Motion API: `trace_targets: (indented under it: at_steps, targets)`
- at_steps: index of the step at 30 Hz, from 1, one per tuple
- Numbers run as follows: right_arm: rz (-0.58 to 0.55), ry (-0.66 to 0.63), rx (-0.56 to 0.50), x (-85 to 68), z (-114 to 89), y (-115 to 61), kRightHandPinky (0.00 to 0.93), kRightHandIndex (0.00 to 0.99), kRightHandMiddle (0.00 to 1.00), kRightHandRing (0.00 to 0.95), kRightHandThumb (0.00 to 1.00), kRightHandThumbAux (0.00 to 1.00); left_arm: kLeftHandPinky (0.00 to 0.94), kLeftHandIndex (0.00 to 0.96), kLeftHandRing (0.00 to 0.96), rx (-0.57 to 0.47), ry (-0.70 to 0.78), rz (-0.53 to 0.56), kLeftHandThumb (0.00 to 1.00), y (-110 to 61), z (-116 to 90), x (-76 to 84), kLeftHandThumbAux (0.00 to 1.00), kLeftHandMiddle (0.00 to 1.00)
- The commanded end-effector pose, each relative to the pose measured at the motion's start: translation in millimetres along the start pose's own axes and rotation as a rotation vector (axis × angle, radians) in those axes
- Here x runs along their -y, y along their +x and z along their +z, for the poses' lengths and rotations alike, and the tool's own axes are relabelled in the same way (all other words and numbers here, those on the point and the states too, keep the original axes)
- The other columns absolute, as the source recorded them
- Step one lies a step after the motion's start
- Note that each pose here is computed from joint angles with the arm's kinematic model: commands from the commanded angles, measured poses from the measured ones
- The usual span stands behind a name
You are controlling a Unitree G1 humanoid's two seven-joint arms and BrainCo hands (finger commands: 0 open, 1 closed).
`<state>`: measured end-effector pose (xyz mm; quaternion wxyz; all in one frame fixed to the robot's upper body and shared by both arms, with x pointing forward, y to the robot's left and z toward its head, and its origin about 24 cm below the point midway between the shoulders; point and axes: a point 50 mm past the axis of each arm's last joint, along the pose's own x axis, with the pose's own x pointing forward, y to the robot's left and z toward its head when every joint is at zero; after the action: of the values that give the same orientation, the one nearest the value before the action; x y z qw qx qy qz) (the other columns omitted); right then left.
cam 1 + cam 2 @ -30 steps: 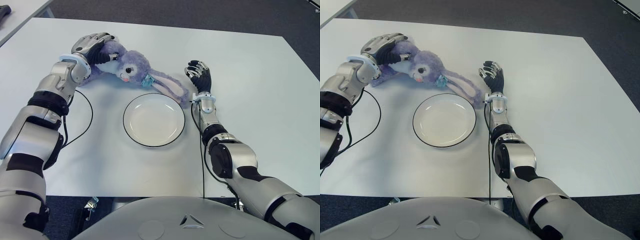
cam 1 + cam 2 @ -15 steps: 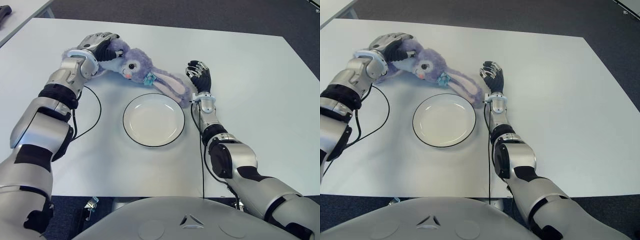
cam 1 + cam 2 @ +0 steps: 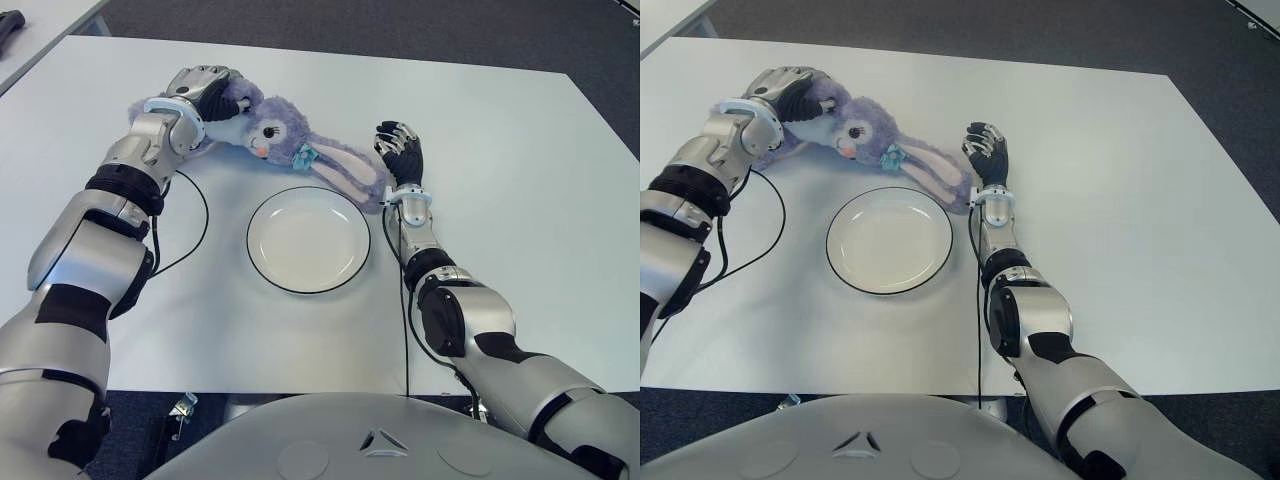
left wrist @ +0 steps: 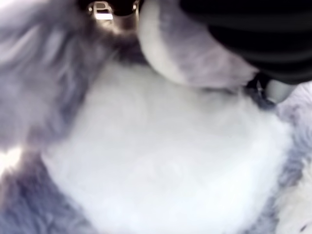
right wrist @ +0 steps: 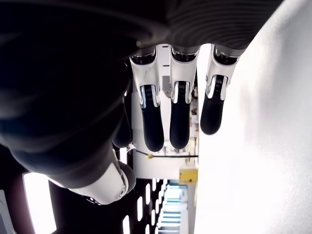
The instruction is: Put the doll into the plate.
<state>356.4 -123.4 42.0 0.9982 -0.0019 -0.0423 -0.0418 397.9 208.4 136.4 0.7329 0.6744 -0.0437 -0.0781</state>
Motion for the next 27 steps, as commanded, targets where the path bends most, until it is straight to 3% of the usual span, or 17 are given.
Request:
trace_targets:
  at_steps: [1, 6, 10, 13, 14, 16, 17, 18, 19, 24, 27]
  targets:
    - [-0.03, -0.022, -0.405, 10.5, -94, -78.6, 0.257, 0.292, 0.314, 0.287, 0.51, 0.829, 0.361, 0.28, 0.321, 0.024, 0.013, -0.095, 0.6, 0.7, 19, 34.1, 0.332, 0.317]
    - [-0.03, -0.021, -0.402, 10.1, -94, -78.5, 0.257, 0.294, 0.315, 0.289, 0.542, 0.827, 0.358, 0.444, 0.38, 0.021, -0.014, -0.065, 0.672, 0.8, 23, 39.6, 0.327, 0.411]
    - [-0.032, -0.024, -0.399, 9.8, -94, -78.6, 0.261, 0.293, 0.316, 0.291, 0.553, 0.827, 0.358, 0.48, 0.401, 0.007, -0.032, -0.049, 0.704, 0.9, 23, 42.2, 0.345, 0.45]
    - [-0.034, -0.026, -0.398, 9.6, -93, -78.5, 0.263, 0.293, 0.318, 0.294, 0.571, 0.826, 0.484, 0.501, 0.492, -0.007, -0.034, -0.039, 0.733, 0.9, 22, 43.9, 0.369, 0.526]
    - [-0.035, -0.027, -0.397, 9.6, -93, -78.5, 0.271, 0.377, 0.323, 0.299, 0.668, 0.755, 0.54, 0.514, 0.551, -0.009, -0.033, -0.036, 0.74, 0.9, 22, 44.2, 0.39, 0.564]
    - [-0.037, -0.025, -0.395, 9.4, -93, -78.4, 0.268, 0.403, 0.328, 0.303, 0.698, 0.734, 0.615, 0.535, 0.627, -0.016, -0.031, -0.031, 0.752, 0.7, 21, 45.1, 0.42, 0.617]
    - [-0.039, -0.024, -0.395, 9.3, -93, -78.4, 0.267, 0.405, 0.329, 0.303, 0.7, 0.733, 0.626, 0.538, 0.638, -0.02, -0.032, -0.028, 0.754, 0.5, 20, 45.4, 0.425, 0.625]
    - [-0.04, -0.022, -0.395, 9.2, -93, -78.4, 0.26, 0.407, 0.331, 0.304, 0.703, 0.731, 0.654, 0.464, 0.668, -0.023, -0.034, -0.025, 0.738, 0.4, 20, 45.7, 0.613, 0.657]
    - [-0.042, -0.021, -0.395, 9.1, -93, -78.4, 0.258, 0.407, 0.332, 0.304, 0.703, 0.731, 0.661, 0.446, 0.676, -0.025, -0.035, -0.023, 0.734, 0.3, 20, 45.8, 0.66, 0.665]
    - [-0.047, -0.013, -0.398, 8.7, -93, -78.3, 0.265, 0.408, 0.334, 0.306, 0.705, 0.731, 0.735, 0.438, 0.736, -0.033, -0.035, -0.001, 0.734, -0.8, 18, 46.9, 0.682, 0.728]
    - [-0.049, -0.009, -0.4, 8.4, -93, -78.2, 0.268, 0.408, 0.333, 0.306, 0.705, 0.731, 0.724, 0.44, 0.737, -0.044, -0.034, 0.018, 0.737, -2.0, 15, 48.2, 0.683, 0.735]
